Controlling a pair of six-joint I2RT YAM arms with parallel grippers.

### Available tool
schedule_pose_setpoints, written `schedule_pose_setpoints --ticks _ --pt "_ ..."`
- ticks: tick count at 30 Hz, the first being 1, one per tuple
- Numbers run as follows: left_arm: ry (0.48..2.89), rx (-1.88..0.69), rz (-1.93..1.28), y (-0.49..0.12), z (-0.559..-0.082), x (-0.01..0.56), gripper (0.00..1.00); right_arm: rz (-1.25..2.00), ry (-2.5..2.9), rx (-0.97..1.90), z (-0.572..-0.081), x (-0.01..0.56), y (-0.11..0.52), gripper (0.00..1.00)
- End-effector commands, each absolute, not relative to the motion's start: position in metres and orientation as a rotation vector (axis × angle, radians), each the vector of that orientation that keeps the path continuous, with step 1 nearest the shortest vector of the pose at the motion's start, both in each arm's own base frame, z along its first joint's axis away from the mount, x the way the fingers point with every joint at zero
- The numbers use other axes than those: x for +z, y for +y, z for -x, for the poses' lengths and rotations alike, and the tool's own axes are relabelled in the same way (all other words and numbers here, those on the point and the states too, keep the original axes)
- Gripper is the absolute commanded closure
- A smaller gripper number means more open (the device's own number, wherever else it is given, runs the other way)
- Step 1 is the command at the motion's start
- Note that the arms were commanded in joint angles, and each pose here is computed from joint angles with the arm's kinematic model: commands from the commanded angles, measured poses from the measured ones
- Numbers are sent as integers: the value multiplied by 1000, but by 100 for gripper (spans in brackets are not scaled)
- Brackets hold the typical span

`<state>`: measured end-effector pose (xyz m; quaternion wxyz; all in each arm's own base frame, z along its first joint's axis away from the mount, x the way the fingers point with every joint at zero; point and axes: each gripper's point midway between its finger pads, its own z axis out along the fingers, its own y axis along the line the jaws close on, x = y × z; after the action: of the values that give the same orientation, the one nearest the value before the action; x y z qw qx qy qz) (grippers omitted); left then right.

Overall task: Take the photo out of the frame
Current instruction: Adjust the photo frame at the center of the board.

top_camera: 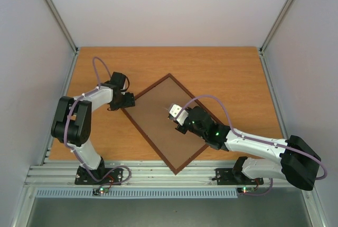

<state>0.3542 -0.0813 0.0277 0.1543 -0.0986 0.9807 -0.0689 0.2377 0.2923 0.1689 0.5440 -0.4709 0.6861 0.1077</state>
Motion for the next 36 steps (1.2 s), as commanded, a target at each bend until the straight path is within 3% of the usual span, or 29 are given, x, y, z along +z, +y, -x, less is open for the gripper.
schedule_pose_setpoints --ticks 1,11,17,29,36 --pt "2807 -255 193 -91 -366 28 24 1117 1639 274 -237 166 294 99" --pt "2844 -264 229 -89 -349 18 65 1119 1639 292 -235 166 295 99" --pt "2878 -280 333 -87 -327 12 81 1117 1642 291 -236 166 295 99" --pt "2938 -352 477 -103 -246 10 80 1114 1632 311 -232 172 295 99" --pt "2928 -401 520 -118 -208 11 74 1113 1620 336 -229 177 296 99"
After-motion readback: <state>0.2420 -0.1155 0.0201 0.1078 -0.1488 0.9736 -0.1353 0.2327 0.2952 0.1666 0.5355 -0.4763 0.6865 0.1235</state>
